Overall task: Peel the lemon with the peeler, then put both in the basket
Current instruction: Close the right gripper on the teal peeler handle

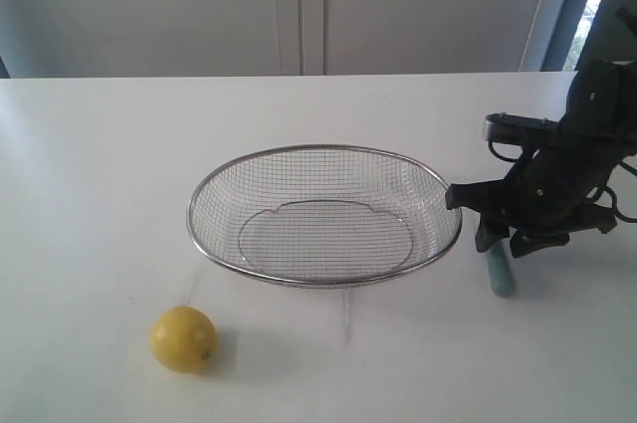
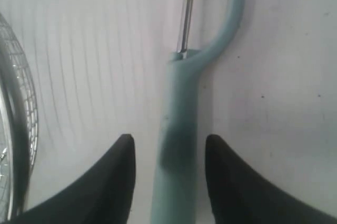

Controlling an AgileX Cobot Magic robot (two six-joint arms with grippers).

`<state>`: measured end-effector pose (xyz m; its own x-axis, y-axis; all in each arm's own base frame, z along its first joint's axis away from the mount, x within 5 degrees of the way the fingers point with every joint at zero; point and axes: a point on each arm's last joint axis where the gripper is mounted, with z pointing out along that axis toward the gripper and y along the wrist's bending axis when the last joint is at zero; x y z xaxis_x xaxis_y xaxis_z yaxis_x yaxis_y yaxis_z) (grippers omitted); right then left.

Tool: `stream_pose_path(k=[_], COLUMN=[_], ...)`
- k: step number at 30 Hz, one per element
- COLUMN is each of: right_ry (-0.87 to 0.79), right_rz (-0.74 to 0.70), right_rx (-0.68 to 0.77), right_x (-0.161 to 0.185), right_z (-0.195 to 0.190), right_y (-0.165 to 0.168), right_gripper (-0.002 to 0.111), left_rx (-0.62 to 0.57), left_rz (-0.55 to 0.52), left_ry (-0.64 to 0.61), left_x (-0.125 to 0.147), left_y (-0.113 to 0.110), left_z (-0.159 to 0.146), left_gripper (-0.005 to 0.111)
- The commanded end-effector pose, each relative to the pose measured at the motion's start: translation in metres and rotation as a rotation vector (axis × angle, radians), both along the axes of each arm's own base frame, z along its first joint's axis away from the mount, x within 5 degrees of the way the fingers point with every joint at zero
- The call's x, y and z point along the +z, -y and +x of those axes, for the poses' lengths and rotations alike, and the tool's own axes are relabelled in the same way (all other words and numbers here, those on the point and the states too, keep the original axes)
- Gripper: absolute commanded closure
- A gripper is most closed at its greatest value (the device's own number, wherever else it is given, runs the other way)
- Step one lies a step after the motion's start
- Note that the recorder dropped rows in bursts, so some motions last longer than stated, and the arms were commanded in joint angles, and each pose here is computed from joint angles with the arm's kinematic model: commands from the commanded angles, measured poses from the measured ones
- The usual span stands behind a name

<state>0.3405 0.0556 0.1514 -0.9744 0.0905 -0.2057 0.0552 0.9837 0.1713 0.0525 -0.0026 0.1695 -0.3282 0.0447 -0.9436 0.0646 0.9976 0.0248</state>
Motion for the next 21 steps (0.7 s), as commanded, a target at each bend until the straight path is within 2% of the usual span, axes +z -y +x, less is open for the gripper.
stream_pose_path(k=[1,17,19,21], right_ry=[-0.015,-0.050,-0.049,-0.053], right_rz=[-0.005,-0.012,-0.012,-0.013], right_rx=[0.000,0.001,0.001,0.003], right_x=[-0.006,-0.023,-0.023,-0.023], right_z=[0.002,0.004,0.004,0.004], right_y=[0.000,0.000,-0.001,0.000], right_gripper=[0.068,0.068,0.074,0.088], left_rx=[0.004,0.004,0.004,0.004], left_rz=[-0.009,-0.009,-0.009,-0.009], left_ry=[0.003,0.003,0.003,0.003], left_x=[-0.001,-0.001,-0.001,-0.001], left_y=[0.000,0.000,0.000,0.000], left_z=[0.000,0.000,0.000,0.000], left_gripper=[0.107,0.107,0.107,0.107])
